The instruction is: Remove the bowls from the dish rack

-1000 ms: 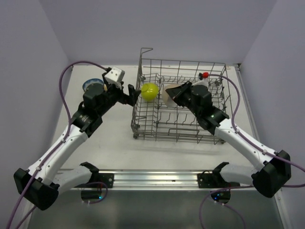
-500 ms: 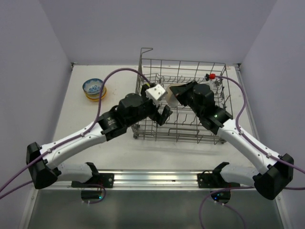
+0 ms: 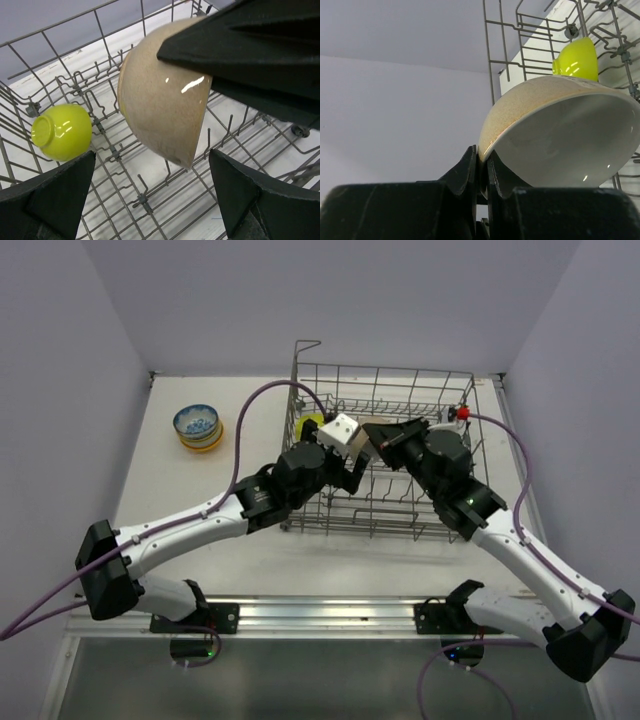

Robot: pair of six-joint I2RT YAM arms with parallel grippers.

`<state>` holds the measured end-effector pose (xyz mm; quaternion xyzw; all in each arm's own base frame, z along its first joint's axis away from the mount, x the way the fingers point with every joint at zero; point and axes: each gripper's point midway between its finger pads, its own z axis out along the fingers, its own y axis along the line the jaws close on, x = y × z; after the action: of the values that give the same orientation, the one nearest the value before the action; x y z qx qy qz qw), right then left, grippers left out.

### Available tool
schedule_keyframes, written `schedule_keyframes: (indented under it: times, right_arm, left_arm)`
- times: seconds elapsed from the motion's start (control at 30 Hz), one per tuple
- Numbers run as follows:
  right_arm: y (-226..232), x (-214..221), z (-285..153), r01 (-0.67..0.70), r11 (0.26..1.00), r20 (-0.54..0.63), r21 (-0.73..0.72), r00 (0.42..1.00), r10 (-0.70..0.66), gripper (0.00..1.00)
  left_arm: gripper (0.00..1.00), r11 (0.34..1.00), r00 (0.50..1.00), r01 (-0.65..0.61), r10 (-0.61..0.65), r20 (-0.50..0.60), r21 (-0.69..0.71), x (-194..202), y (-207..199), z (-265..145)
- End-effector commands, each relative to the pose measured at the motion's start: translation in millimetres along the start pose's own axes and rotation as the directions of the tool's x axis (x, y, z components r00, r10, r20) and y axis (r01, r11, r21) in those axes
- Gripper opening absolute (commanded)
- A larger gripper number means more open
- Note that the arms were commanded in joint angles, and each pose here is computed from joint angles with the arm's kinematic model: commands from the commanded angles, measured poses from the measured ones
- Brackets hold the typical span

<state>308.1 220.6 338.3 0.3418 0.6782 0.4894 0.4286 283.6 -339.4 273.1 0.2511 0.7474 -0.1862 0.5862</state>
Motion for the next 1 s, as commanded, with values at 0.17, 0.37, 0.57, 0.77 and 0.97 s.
schedule_keyframes:
  times: [0.17, 0.37, 0.57, 0.77, 0.97]
  right_arm:
    - [32.5, -7.3, -16.4, -0.129, 0.981, -0.001, -0.146, 0.991, 0.13, 0.0]
    - [30.6, -11.4, -21.4, -0.18, 0.973, 0.009, -0.143, 0.983, 0.183, 0.0]
    - [26.5, -6.8, -19.7, -0.212, 0.968, -0.012, -0.136, 0.977, 0.212, 0.0]
    - [16.5, -4.9, -13.7, -0.212, 0.972, -0.004, -0.1, 0.977, 0.212, 0.07]
    - [-0.3, -3.6, -6.9, -0.208, 0.977, 0.017, -0.05, 0.978, 0.209, 0.29]
  left_arm:
    - [0.86, 0.986, 0.979, 0.163, -0.158, 0.13, -0.032, -30.9, -8.0, 22.5]
    - [0.37, 0.976, 0.978, 0.181, -0.166, 0.125, -0.125, -10.4, 7.8, 24.7]
    - [0.11, 0.965, 0.981, 0.174, -0.154, 0.115, -0.197, 0.6, 17.9, 27.8]
    - [0.0, 0.935, 0.985, 0.153, -0.119, 0.121, -0.32, -2.2, 33.3, 32.0]
    - [0.0, 0.871, 0.99, 0.122, -0.072, 0.122, -0.476, 1.1, 53.9, 36.4]
